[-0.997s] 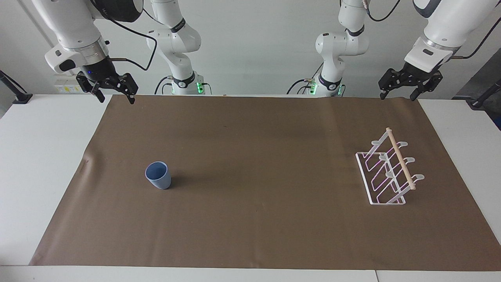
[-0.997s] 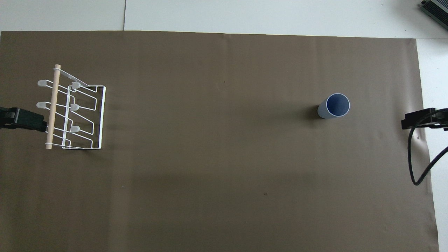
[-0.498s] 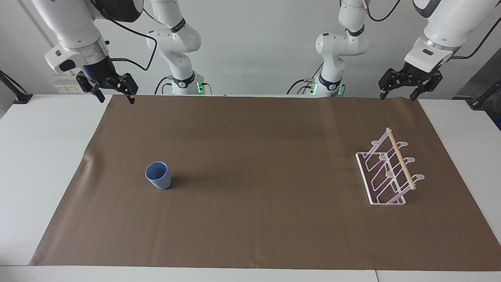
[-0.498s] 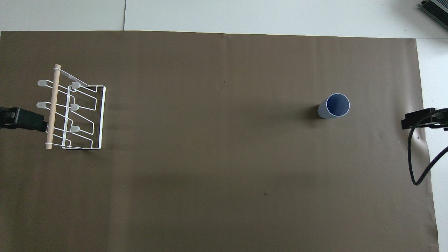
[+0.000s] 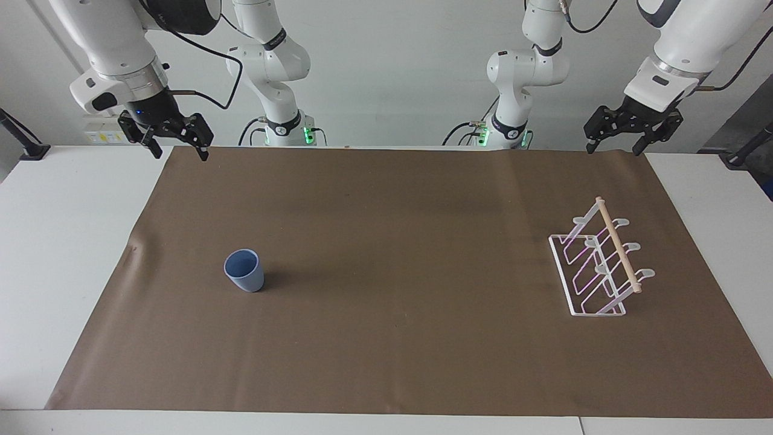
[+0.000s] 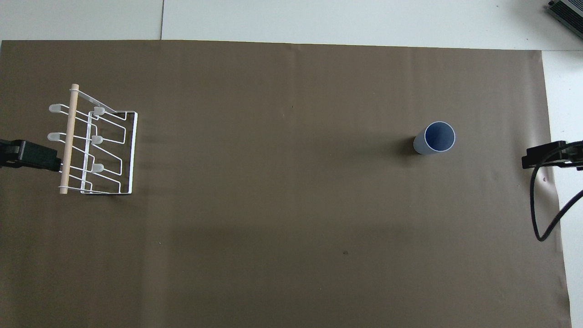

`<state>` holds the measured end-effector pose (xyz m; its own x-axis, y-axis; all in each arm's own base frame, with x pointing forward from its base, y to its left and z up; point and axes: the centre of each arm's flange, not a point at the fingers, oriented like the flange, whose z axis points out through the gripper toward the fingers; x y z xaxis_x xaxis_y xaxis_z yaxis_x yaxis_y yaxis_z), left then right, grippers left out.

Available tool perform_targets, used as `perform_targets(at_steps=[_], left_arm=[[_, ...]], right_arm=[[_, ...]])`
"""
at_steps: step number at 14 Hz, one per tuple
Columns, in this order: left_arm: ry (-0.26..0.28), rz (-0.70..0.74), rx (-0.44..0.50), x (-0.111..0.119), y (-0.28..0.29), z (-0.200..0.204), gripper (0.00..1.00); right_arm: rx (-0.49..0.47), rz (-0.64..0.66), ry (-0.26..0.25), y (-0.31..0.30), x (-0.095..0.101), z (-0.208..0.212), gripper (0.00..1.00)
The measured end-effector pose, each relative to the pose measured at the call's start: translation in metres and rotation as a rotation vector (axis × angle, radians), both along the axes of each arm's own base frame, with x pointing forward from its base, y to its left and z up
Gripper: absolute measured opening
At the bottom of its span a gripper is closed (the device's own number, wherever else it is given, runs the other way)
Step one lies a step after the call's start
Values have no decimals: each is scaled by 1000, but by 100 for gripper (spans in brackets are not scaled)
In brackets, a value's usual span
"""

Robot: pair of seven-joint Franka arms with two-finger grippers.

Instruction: Hang cup on cup holder

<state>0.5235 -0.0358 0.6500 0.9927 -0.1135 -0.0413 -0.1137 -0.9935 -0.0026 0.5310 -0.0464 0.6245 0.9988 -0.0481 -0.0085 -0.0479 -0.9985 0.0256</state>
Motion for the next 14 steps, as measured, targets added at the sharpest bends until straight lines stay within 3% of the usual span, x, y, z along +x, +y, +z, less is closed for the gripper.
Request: perform_targets(at_steps=[6,14], left_arm=[[-1,6,0,0,2,1,100],[1,29,-1,0,15,1,100]], right_arm=[[-6,26,-73,0,13,-19,100],[-8,52,-130,6,60,-99,100]])
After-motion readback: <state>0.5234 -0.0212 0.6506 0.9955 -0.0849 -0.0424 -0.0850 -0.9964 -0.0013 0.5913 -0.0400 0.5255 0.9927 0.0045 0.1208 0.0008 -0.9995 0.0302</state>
